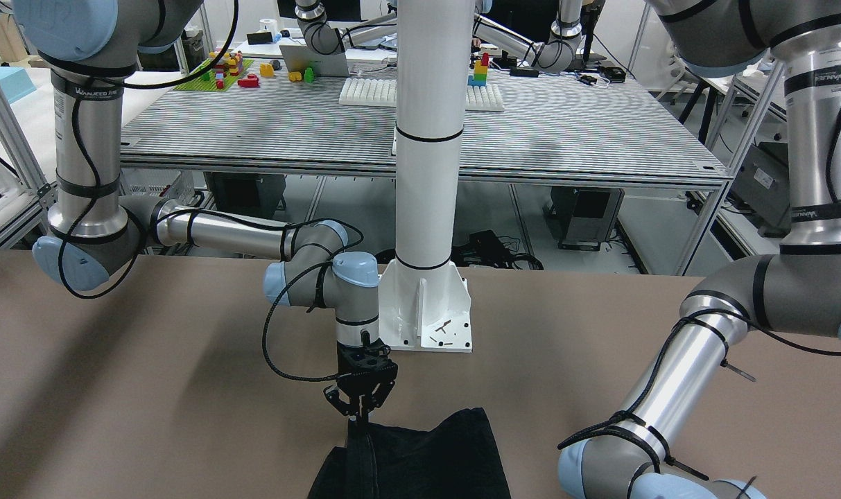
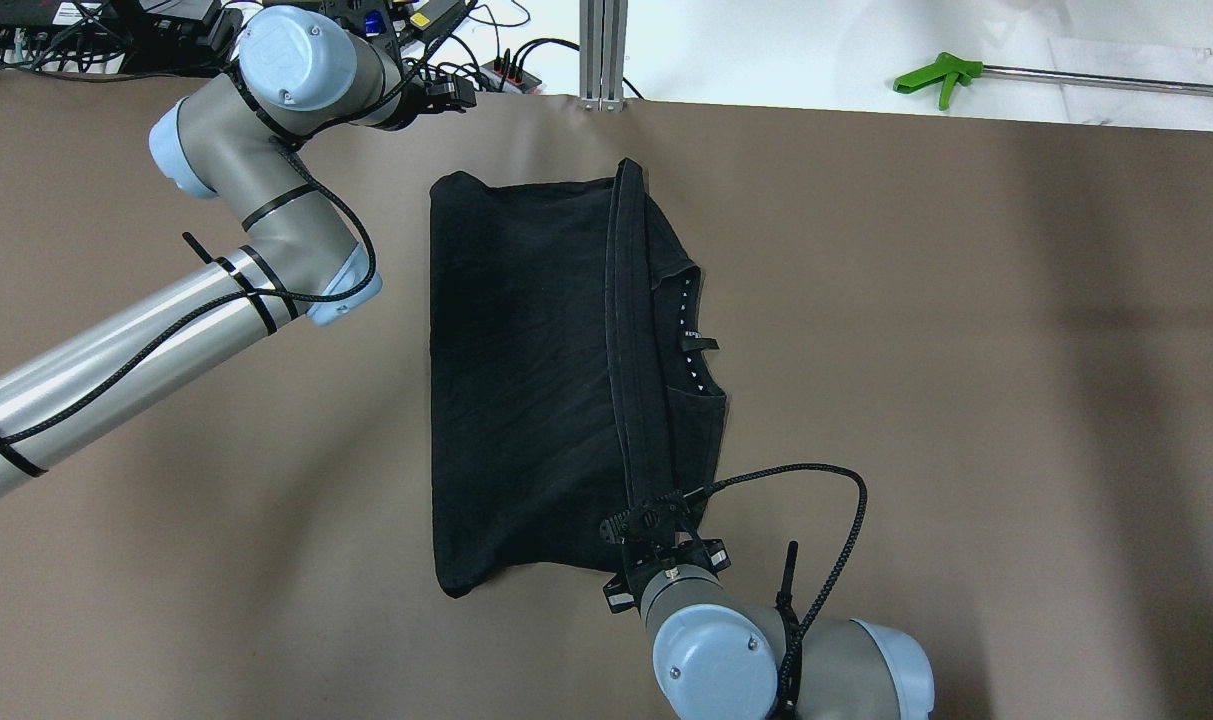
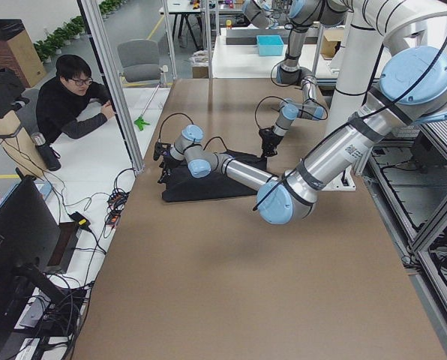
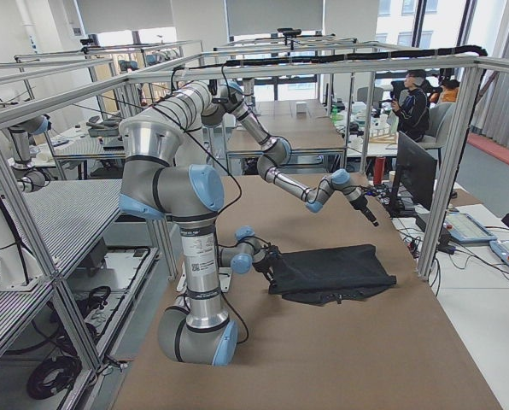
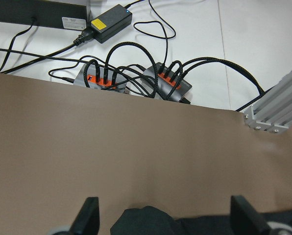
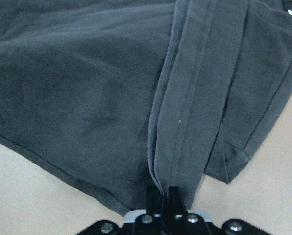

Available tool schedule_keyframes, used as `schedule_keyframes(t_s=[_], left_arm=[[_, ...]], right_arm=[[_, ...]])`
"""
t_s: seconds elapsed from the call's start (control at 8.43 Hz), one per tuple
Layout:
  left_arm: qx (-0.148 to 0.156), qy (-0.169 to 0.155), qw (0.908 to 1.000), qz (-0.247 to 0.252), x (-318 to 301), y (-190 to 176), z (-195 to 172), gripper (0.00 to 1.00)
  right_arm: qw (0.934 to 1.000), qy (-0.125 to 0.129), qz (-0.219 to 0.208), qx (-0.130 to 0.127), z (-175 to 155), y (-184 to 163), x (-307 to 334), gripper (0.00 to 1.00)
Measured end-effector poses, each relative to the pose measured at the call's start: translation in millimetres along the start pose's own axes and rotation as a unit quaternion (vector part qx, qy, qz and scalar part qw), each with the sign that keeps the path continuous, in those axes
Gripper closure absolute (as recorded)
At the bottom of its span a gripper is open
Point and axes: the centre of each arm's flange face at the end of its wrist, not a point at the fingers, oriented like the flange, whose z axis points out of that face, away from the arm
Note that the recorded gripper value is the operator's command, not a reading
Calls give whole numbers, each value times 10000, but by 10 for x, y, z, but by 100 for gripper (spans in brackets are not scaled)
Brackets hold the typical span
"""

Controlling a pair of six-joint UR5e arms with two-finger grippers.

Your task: Fold clothes

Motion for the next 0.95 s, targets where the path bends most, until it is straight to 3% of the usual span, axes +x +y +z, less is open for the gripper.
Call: schedule_keyframes(t_s=[0.95], left_arm=[[2, 32, 10000, 6, 44, 5, -17, 6]], right_arm=[[9998, 141, 42, 149, 61, -86, 501, 100]])
